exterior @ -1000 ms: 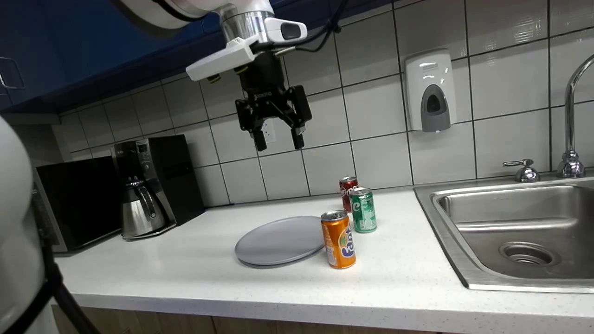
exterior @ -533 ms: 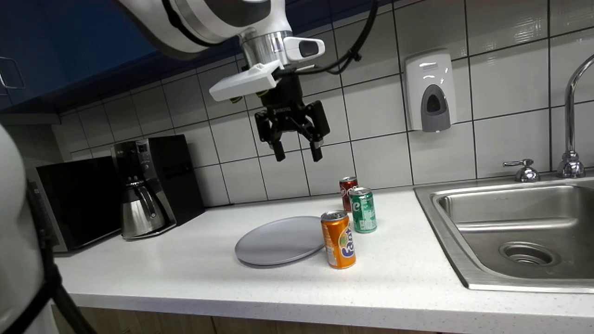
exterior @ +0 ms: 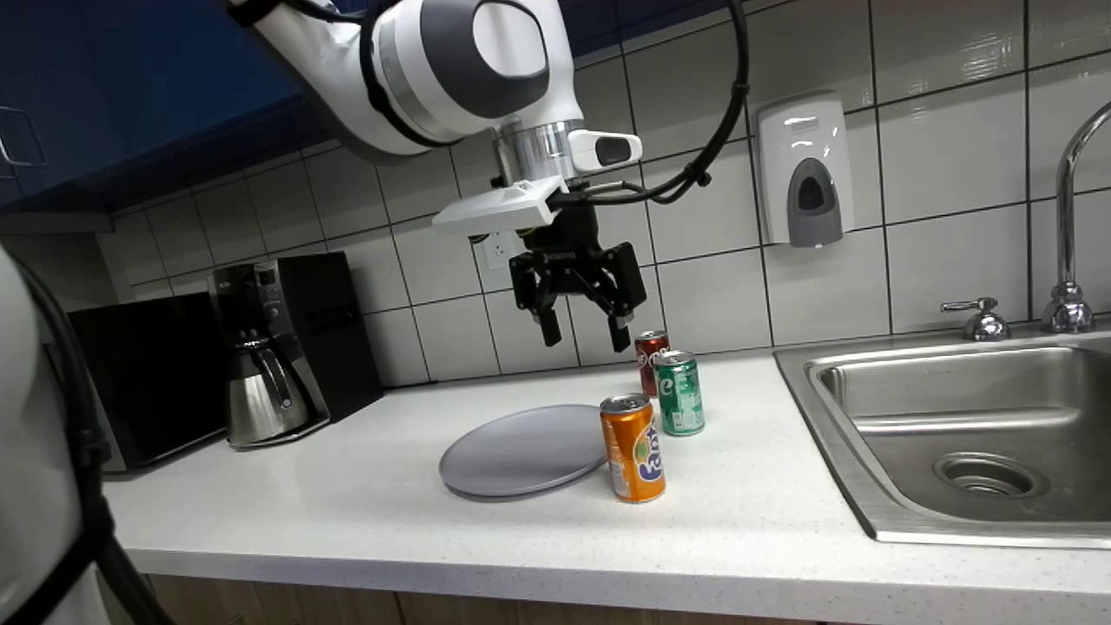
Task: Put the cans on the grey plate
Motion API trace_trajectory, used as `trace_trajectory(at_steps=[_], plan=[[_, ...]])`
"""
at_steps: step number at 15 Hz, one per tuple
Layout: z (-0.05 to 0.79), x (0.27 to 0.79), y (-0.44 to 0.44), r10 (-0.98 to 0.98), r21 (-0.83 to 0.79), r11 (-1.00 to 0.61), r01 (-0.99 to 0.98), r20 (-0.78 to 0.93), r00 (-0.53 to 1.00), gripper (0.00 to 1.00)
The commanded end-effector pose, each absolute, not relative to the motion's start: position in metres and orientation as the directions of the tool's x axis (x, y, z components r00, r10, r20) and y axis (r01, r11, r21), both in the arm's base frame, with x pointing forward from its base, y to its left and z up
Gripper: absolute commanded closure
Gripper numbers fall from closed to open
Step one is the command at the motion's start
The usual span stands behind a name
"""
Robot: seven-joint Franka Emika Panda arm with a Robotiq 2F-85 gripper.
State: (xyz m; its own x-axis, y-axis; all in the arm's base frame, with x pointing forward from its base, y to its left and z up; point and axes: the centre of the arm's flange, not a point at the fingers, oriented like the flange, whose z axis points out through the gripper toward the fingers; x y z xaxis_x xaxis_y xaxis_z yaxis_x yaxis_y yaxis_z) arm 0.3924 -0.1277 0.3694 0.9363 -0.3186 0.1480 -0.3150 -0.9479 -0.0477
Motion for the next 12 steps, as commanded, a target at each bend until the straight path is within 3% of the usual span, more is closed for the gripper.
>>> trace_trajectory(at_steps=[1, 12], plan=[[0.359, 0.403, -0.14, -0.359, -0.027, -0.933, -0.358, 0.133, 0.924, 0.0], [0.329, 0.408, -0.154, -0.404, -0.017, -0.915, -0.404, 0.071, 0.912, 0.0]])
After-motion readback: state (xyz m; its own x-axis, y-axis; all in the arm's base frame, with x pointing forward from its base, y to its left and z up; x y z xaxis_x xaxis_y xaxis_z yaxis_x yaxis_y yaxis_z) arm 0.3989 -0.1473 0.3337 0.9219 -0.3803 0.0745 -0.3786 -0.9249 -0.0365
